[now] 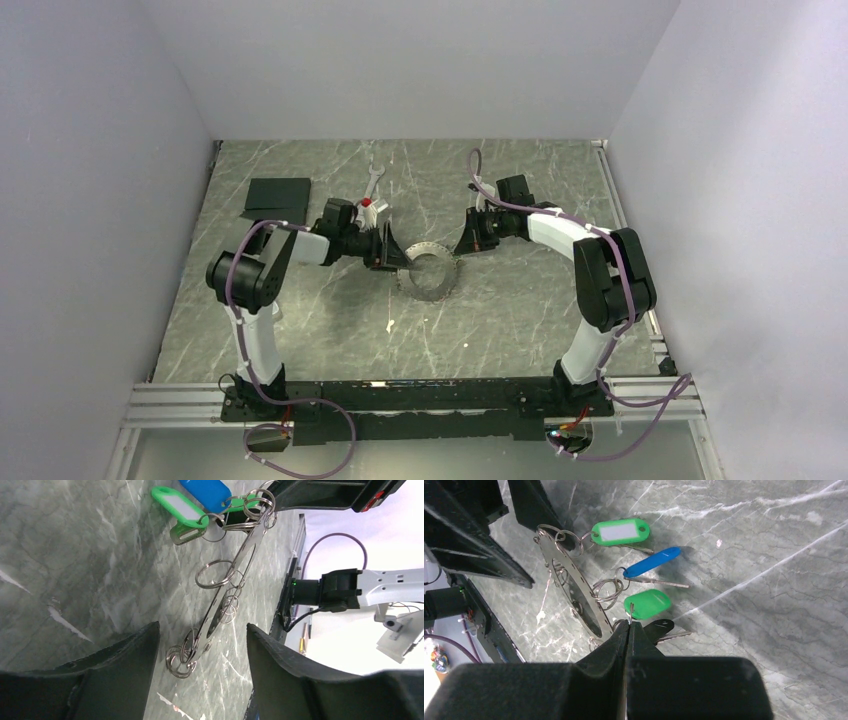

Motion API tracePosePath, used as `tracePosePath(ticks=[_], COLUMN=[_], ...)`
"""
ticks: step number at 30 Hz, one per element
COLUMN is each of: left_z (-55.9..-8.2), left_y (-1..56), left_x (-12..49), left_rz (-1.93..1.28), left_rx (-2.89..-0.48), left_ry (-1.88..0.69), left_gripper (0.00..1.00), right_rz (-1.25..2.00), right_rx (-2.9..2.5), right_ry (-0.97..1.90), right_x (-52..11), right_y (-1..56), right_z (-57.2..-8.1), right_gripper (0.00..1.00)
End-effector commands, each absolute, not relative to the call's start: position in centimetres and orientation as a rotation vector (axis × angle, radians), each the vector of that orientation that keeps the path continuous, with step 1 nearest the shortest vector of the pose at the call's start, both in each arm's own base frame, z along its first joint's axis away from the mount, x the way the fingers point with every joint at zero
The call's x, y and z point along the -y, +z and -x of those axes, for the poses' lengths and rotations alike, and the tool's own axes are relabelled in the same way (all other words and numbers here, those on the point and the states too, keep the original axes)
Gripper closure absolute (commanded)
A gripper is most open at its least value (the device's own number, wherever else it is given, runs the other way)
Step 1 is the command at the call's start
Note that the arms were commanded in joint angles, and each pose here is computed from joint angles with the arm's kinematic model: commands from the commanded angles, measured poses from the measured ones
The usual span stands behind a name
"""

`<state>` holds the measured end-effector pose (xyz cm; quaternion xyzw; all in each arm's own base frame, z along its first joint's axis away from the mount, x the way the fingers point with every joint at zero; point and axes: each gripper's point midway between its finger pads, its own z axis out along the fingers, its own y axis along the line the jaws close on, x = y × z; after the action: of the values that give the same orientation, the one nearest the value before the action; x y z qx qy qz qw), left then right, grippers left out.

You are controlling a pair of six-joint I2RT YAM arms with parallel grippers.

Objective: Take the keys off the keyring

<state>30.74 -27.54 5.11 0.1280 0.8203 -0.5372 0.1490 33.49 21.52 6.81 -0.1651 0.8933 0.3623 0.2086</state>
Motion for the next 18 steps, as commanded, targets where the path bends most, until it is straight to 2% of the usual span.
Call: tracePosePath(ticks=[1,7,10,12,13,16,18], left_z=[-30.5,-30.2,-30.1,-30.0,-30.0,-30.1,-30.2], left_y=[6.6,6.8,7.1,7.1,7.1,7.1,7.1], left_x=[28.7,28.6,28.6,28.7,28.7,28.7,28.6], left_rz=[-0.383,-0.375,-0.369,-0.354,-0.345,-0.304,-0.259], left_rx=[-2.264,-2.285,-2.298,-2.308,-2.315,-2.342,-2.359], left_ry=[-1.705,-1.711,-1.729,-1.745,-1.755,-1.793,-1.823], left_gripper=[0.39,0.66,0.85,0.99,1.0,1.0,1.0], right_rz=[0.49,0.533,0.561,0.58,0.588,0.624,0.68], right_rx=[-2.414,-2.384,-2.352,-2.333,-2.326,-2.295,-2.253], right_ry=[1.022,1.029,0.994,0.969,0.956,0.906,0.847], right_x=[-21.9,-22.1,-21.9,-21.6,-21.4,-20.6,-19.8], right_y=[8.2,8.8,9.7,10.5,10.8,12.1,13.4], right_z=[-34.3,-34.5,-35.0,-35.4,-35.5,-36.2,-36.7], right_gripper=[1.0,1.0,0.99,0.92,0.86,0.48,0.26])
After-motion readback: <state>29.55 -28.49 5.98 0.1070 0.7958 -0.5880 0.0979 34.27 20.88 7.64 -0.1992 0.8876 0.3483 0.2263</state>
